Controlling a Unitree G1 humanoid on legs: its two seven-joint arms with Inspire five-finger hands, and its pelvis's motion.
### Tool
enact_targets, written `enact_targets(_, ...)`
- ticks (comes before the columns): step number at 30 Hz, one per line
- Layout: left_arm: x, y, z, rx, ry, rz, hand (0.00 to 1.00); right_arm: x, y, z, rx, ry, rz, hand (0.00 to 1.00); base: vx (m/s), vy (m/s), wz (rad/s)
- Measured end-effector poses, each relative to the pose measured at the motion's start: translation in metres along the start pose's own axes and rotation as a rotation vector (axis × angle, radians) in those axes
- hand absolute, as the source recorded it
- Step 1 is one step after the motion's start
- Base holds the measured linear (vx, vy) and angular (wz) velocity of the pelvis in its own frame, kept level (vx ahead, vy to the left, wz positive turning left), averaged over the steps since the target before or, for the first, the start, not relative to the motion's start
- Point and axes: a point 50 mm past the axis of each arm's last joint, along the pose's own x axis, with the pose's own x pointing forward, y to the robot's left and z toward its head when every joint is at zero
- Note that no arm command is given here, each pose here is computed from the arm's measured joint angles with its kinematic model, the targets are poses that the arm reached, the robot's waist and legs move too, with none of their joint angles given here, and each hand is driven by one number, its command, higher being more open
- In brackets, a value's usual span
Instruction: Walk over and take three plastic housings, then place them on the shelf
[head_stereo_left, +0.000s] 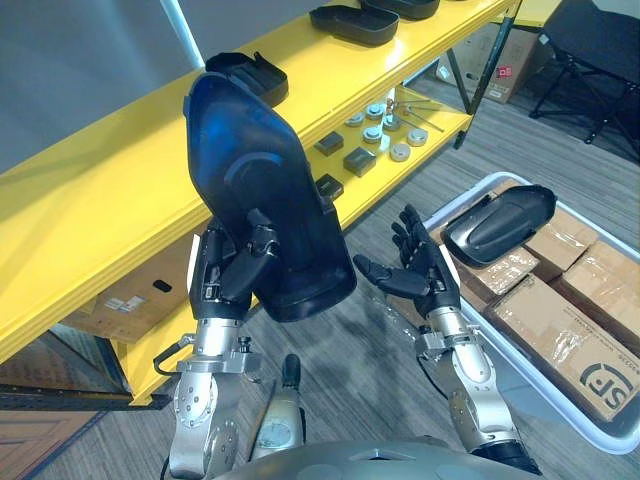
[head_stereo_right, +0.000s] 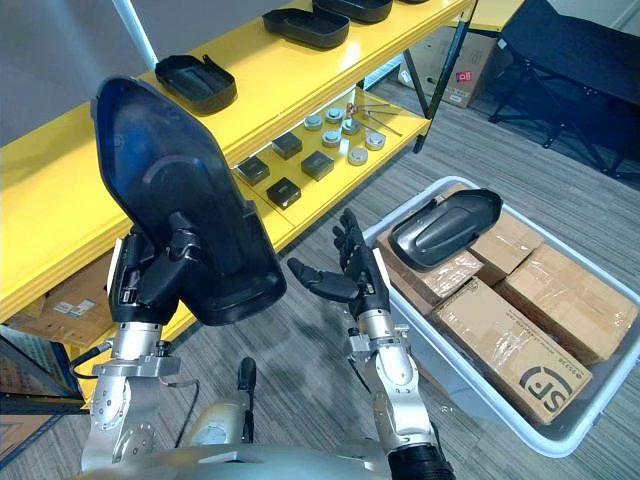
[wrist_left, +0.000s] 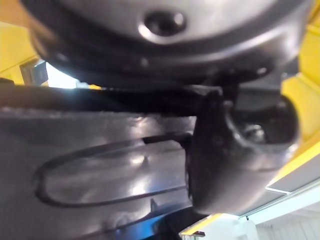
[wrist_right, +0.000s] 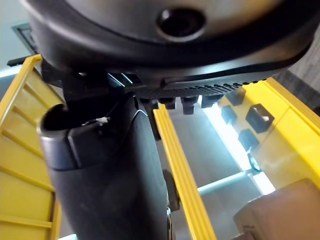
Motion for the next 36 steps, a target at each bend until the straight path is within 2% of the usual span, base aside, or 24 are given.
enact_targets(10,0.003,0.015,0.036,0.092,-0.158,0.055,0.0,0.007,0.015,0.028,0.064,-0.176,-0.008,1.0,0.07,0.126,0.25)
enact_targets(15,0.012,0.03,0.057,0.177,-0.274,0.159,0.0,0.025,0.031,0.051,0.088,-0.311,0.069,1.0,0.24,0.125,0.35)
enact_targets(16,0.014,0.033,0.06,0.174,-0.298,0.195,0.0,0.035,0.036,0.063,0.08,-0.361,0.103,1.0,0.22,0.087,0.27)
enact_targets(19,0.026,0.029,0.063,0.153,-0.344,0.181,0.0,0.045,0.04,0.098,0.053,-0.5,0.135,1.0,0.2,-0.031,0.73)
enact_targets(22,0.035,0.031,0.055,0.156,-0.319,0.176,0.0,0.043,0.034,0.12,0.03,-0.593,0.123,1.0,0.25,-0.221,1.24)
enact_targets(29,0.026,0.04,0.031,0.122,-0.206,0.288,0.0,0.036,-0.006,0.134,-0.014,-0.649,0.017,1.0,0.26,-0.31,0.95)
enact_targets(34,0.032,0.02,0.025,0.085,-0.186,0.152,0.0,0.024,-0.025,0.131,-0.033,-0.653,-0.101,1.0,0.19,-0.005,0.56)
enact_targets(36,0.034,0.014,0.025,0.17,-0.167,0.091,0.0,0.018,-0.022,0.126,-0.016,-0.636,-0.111,1.0,0.15,0.146,-0.04)
